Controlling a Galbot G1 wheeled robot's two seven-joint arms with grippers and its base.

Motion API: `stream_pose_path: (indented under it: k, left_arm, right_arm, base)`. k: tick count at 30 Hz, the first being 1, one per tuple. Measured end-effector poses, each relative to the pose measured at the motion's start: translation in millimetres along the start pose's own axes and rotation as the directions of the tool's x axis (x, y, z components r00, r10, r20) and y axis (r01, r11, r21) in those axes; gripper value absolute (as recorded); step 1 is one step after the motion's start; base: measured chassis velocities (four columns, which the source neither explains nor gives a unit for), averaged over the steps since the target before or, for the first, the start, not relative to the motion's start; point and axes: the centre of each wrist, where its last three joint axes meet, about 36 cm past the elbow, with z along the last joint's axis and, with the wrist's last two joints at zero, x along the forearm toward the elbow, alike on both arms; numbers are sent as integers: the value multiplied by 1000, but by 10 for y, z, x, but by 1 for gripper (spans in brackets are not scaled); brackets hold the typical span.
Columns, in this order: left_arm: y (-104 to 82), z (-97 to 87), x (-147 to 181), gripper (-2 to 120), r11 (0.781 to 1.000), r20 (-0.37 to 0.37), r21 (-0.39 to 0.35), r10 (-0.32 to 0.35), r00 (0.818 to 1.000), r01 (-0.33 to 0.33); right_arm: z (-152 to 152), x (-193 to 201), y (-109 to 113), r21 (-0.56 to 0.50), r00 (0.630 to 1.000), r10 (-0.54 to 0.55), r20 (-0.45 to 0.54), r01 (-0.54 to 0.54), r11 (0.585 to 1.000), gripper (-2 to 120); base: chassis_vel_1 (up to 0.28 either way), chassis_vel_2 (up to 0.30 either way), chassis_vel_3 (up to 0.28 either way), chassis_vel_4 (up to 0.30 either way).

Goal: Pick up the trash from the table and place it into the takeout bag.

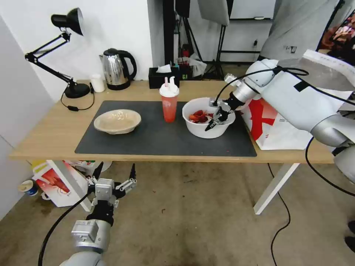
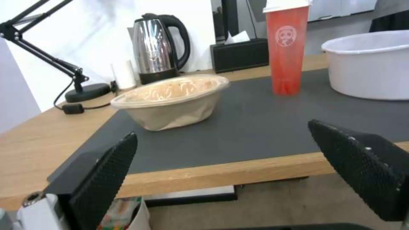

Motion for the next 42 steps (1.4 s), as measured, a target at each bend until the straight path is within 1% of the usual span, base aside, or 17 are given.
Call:
stream_pose_path:
  k: [7, 15, 23, 29, 32, 34, 37, 39, 42]
  left_arm:
    - [0, 0, 0, 100, 1000, 0, 0, 0, 1000, 0]
    - [0, 0, 0, 100, 1000, 0, 0, 0, 1000, 0]
    - [0, 0, 0, 100, 1000, 0, 0, 0, 1000, 0]
    - [0, 0, 0, 100, 1000, 0, 0, 0, 1000, 0]
    - [0, 0, 0, 100, 1000, 0, 0, 0, 1000, 0]
    - [0, 0, 0, 100, 1000, 0, 0, 0, 1000, 0]
    - [0, 0, 0, 100, 1000, 0, 0, 0, 1000, 0]
    - [0, 0, 0, 100, 1000, 0, 0, 0, 1000, 0]
    - [0, 0, 0, 100, 1000, 0, 0, 0, 1000, 0]
  right_arm:
    - [-35, 54, 21, 7, 1000, 2, 6, -2, 1000, 0]
    - [-90, 261, 121, 30, 1000, 10, 19, -10, 1000, 0]
    - [-95, 553, 327, 52, 1000, 17, 21, -18, 998, 0]
    - [-104, 715, 426, 62, 999, 27, 29, -28, 998, 0]
    - [-128, 832, 523, 75, 998, 23, 51, -27, 997, 0]
    - [-135, 851, 543, 79, 998, 22, 56, -26, 997, 0]
    - [-194, 957, 658, 102, 995, 11, 97, -21, 995, 0]
    - [-207, 976, 679, 107, 994, 8, 106, -20, 994, 0]
    - [-262, 1078, 784, 128, 991, 3, 132, -20, 992, 0]
  base:
    - [0, 0, 0, 0]
    - [0, 0, 0, 0]
    - [0, 0, 0, 0]
    - [0, 0, 0, 0]
    - [0, 0, 0, 0]
    - [0, 0, 0, 0]
    - [0, 0, 0, 0]
    - [0, 0, 0, 0]
    - [0, 0, 0, 0]
